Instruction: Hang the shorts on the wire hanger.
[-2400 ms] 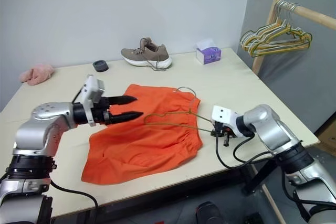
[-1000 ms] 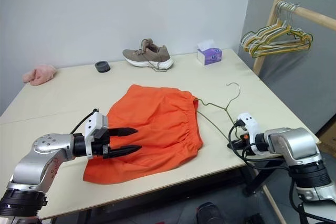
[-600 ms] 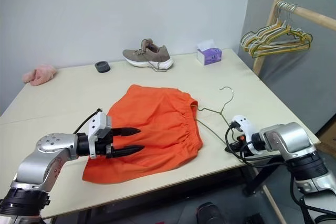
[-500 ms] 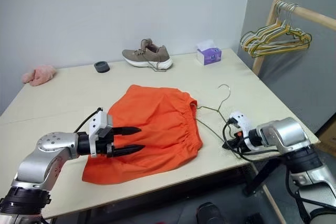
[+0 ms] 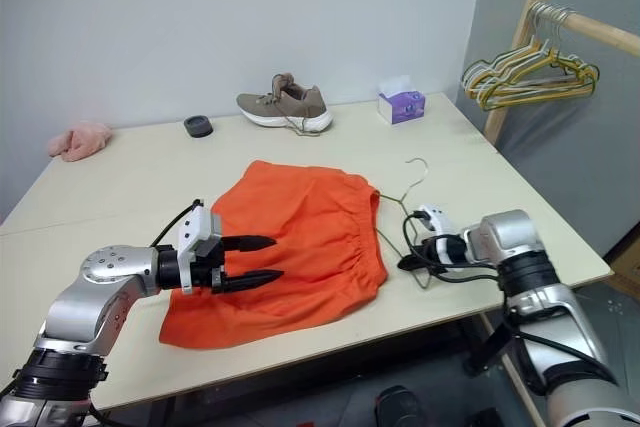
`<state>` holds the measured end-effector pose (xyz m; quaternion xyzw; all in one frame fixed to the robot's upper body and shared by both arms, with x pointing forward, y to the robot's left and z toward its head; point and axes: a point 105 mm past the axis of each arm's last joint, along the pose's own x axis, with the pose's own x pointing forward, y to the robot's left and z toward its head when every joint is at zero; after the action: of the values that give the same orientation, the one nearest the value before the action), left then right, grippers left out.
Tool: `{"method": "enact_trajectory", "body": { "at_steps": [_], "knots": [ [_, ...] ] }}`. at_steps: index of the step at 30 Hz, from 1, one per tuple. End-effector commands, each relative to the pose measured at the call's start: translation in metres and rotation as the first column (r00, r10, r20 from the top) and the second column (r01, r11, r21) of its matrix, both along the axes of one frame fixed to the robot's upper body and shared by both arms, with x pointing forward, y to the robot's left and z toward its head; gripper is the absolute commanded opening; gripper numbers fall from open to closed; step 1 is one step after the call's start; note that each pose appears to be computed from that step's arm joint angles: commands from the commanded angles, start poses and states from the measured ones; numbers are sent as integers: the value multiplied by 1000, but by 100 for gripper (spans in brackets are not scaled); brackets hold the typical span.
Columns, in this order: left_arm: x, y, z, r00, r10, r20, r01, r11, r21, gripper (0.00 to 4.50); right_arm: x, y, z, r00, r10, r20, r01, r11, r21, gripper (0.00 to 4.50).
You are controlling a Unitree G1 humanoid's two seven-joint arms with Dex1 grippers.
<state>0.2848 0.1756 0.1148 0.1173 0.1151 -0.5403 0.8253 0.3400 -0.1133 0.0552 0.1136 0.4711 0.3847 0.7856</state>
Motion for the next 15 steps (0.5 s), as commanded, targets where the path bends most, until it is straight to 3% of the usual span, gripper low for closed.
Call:
{"method": "enact_trajectory", "body": {
  "at_steps": [1,6,9,11,15],
  "knots": [
    [7,2,12,998,23,66,-23,1000,-5,345,19,10,41,979,19,204,-29,998,47,0],
    [32,19,32,975,186,122,-177,981,-79,345,20,24,63,861,166,481,-137,986,-96,0],
    [49,34,62,946,289,148,-262,948,-180,402,20,32,67,731,294,616,-163,952,-261,0],
    [55,44,82,933,316,171,-277,936,-216,449,18,35,67,653,373,659,-172,921,-350,0],
    [57,54,101,930,314,191,-269,936,-227,449,16,35,65,560,463,687,-177,877,-446,0]
  ]
}}
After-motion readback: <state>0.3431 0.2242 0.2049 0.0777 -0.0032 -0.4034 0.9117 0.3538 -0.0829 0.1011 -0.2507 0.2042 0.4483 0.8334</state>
